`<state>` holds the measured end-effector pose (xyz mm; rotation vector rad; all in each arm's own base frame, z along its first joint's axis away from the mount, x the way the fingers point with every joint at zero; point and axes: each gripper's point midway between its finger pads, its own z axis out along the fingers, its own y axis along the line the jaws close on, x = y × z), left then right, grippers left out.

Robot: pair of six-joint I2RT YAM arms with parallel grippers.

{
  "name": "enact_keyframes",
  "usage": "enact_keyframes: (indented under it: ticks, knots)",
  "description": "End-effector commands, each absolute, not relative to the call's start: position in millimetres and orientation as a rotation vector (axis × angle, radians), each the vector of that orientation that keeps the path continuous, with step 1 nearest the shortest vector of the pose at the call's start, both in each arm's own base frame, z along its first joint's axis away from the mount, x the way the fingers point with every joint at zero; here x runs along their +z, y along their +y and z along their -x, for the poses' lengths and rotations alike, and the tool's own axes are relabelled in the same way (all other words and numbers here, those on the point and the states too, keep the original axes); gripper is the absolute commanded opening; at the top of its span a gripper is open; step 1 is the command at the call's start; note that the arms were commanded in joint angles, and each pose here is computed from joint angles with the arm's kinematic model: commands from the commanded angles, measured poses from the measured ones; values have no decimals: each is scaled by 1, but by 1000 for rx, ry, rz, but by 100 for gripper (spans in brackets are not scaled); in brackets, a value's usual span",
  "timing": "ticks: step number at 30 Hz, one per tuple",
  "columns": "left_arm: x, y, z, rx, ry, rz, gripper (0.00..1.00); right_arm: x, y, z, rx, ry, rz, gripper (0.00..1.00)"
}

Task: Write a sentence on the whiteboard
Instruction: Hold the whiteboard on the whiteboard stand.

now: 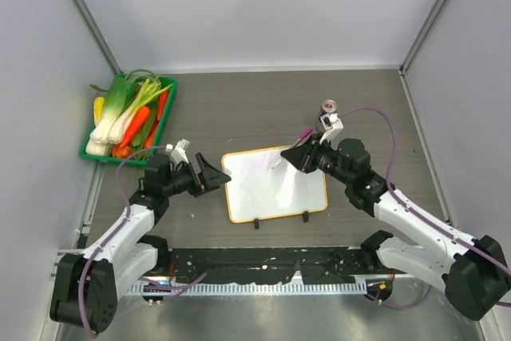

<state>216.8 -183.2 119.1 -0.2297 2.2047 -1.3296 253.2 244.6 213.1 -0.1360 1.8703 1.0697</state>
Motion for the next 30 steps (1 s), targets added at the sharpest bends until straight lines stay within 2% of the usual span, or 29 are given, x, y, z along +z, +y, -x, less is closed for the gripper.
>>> enact_keyframes:
  ticks: [1,30]
  knots:
    - [123,-185,-219,-1347,2171,186,89,228,246,-256,1098,1803,132,1]
    - [115,-184,-225,-1319,2195,178,85,232,250,-256,1123,1782,142,1]
